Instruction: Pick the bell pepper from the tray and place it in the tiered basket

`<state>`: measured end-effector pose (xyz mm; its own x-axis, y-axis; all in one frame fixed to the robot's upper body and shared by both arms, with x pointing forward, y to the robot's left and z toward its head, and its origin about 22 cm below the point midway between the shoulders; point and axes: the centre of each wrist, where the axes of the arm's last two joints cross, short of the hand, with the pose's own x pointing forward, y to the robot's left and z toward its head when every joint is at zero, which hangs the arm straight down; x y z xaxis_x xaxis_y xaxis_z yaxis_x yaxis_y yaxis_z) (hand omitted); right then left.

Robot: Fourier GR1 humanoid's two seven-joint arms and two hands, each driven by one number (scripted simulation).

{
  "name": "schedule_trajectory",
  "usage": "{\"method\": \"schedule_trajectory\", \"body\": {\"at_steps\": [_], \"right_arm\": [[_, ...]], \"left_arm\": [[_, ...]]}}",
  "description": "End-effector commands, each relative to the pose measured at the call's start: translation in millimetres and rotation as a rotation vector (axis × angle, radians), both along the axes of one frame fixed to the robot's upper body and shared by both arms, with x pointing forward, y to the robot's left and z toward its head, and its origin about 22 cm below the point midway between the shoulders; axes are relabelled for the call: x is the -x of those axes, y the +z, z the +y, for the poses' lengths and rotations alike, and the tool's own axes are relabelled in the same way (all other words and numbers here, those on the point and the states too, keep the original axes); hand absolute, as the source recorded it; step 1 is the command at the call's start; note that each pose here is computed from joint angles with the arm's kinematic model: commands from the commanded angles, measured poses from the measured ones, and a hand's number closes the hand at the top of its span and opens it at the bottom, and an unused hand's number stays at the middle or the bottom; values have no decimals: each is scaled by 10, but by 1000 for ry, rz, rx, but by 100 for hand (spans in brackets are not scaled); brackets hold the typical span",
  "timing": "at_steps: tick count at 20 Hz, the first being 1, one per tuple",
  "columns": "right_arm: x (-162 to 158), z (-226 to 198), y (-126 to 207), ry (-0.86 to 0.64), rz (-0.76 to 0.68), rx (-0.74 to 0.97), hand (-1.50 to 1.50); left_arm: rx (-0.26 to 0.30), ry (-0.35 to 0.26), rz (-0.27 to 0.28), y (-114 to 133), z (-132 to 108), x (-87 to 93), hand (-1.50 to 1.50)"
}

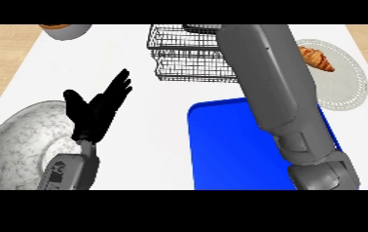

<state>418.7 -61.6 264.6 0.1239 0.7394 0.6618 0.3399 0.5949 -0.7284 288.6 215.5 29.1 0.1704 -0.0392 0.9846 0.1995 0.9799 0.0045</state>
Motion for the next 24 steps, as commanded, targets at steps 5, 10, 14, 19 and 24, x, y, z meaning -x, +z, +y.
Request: {"method": "schedule_trajectory", "body": {"at_steps": [5, 10, 14, 19, 24], "right_arm": [[-236, -43, -258, 55, -44, -316, -150], [-326, 27, -406, 137, -106, -343, -150], [-344, 162, -326, 185, -177, -355, -150], [-349, 258, -246, 98, -317, -338, -150], [-425, 0, -210, -83, -363, -514, -150]], "left_arm": [[-3, -25, -27, 63, -98, -35, 0], [0, -58, -5, 0, -151, 56, 0], [-13, -35, -18, 20, -112, -64, 0], [-13, -21, -10, 19, -129, -92, 0], [-13, -5, -9, -35, 27, -47, 0]]}}
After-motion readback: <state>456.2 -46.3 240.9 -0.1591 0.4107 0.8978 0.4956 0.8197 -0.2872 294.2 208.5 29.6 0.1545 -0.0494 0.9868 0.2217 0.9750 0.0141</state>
